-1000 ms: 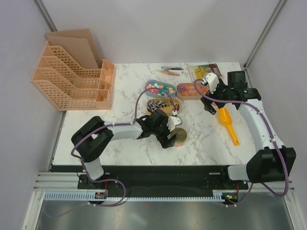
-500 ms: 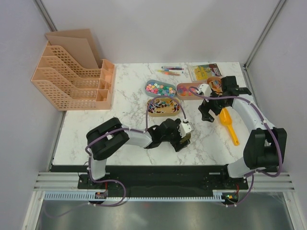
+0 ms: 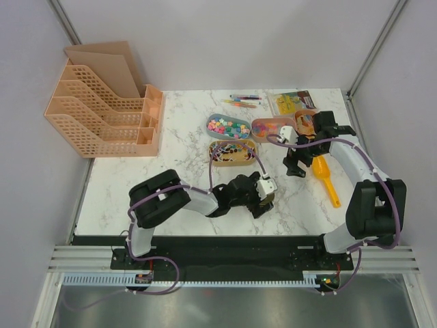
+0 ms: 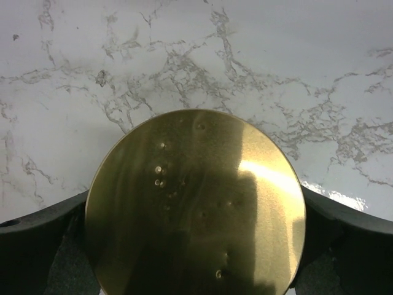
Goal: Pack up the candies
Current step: Screw the bottle lid onto the packing bottle.
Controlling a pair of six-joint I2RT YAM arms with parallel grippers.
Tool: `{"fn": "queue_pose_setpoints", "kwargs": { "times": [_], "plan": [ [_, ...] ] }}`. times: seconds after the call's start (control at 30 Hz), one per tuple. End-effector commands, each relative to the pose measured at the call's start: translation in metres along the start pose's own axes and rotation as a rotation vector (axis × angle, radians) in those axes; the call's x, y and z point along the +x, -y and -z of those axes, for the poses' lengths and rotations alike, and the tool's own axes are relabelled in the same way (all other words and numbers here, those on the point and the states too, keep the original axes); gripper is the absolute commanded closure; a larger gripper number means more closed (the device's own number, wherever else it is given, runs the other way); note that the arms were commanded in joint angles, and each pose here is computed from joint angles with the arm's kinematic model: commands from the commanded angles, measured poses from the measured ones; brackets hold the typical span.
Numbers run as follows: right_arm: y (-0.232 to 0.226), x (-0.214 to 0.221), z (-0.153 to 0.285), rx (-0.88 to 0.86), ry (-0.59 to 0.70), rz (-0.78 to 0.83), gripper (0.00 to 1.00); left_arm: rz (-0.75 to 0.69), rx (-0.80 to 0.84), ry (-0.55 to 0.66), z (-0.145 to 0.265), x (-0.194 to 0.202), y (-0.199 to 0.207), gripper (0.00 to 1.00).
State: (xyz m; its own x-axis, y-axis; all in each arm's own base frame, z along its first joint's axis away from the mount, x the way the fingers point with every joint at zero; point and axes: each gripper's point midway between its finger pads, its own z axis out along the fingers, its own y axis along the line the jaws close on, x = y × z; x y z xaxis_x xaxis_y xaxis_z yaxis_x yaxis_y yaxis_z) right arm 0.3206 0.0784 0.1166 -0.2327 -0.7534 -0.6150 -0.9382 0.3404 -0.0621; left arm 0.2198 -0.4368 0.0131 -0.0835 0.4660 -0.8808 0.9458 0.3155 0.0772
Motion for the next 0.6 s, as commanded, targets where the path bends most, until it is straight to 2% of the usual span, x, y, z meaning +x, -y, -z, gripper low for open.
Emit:
{"fn": "queue_pose_setpoints", "kwargs": {
  "times": [0.0, 0.23, 0.4, 0.57],
  "plan": [
    [-0.011, -0.004, -0.007, -0.065, 0.065, 0.082, 0.02, -0.08, -0.025, -0.556, 0.04, 0.173, 0.005, 0.0],
    [-0.014, -0.008, -0.013, -0.099, 0.111, 0.189, 0.02, -0.12, -0.036, -0.643, 0.03, 0.203, 0.003, 0.0],
    [-0.016, 0.003, -0.005, -0.103, 0.088, 0.248, 0.02, -0.188, -0.038, -0.575, 0.006, 0.207, 0.007, 0.0],
    [-0.012, 0.028, 0.018, -0.122, 0.041, 0.282, 0.02, -0.175, -0.028, -0.543, -0.008, 0.213, 0.013, 0.0]
  ]
}}
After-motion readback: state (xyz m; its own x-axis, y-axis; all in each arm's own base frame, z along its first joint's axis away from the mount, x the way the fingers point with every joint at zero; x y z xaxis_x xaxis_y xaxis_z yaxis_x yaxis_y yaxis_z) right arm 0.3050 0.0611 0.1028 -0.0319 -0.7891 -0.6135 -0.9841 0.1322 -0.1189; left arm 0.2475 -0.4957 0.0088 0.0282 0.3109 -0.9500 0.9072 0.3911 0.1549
